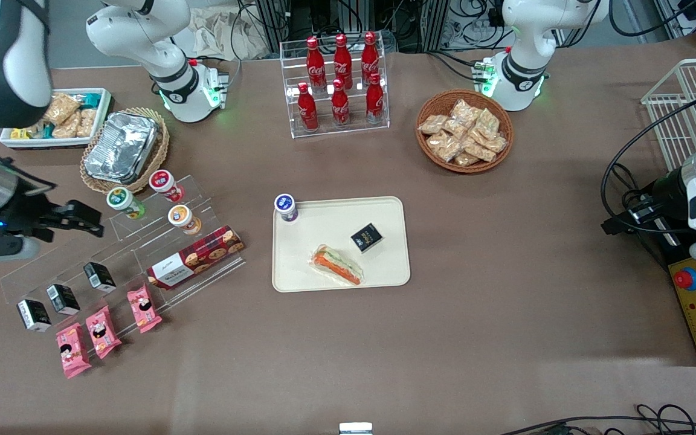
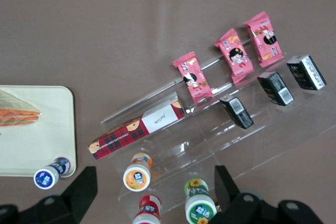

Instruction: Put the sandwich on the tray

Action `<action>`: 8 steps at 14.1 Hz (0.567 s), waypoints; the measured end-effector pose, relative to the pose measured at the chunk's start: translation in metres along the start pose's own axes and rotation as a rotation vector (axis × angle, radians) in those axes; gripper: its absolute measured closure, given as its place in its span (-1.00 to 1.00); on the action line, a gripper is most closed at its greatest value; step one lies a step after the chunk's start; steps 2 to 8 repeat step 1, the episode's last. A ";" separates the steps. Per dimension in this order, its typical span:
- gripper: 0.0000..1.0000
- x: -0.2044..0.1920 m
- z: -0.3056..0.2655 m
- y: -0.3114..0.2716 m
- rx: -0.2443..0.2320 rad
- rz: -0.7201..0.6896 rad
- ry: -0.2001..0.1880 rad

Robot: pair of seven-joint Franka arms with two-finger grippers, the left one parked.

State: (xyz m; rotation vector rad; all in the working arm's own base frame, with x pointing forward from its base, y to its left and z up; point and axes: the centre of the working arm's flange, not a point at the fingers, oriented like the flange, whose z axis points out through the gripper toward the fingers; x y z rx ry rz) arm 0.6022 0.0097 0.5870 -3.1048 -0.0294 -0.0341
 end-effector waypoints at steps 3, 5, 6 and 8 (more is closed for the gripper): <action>-0.99 0.000 0.001 0.008 0.007 0.011 -0.003; -0.99 0.000 0.001 0.008 0.007 0.011 -0.003; -0.99 0.000 0.001 0.008 0.007 0.011 -0.003; -0.99 0.000 0.001 0.008 0.007 0.011 -0.003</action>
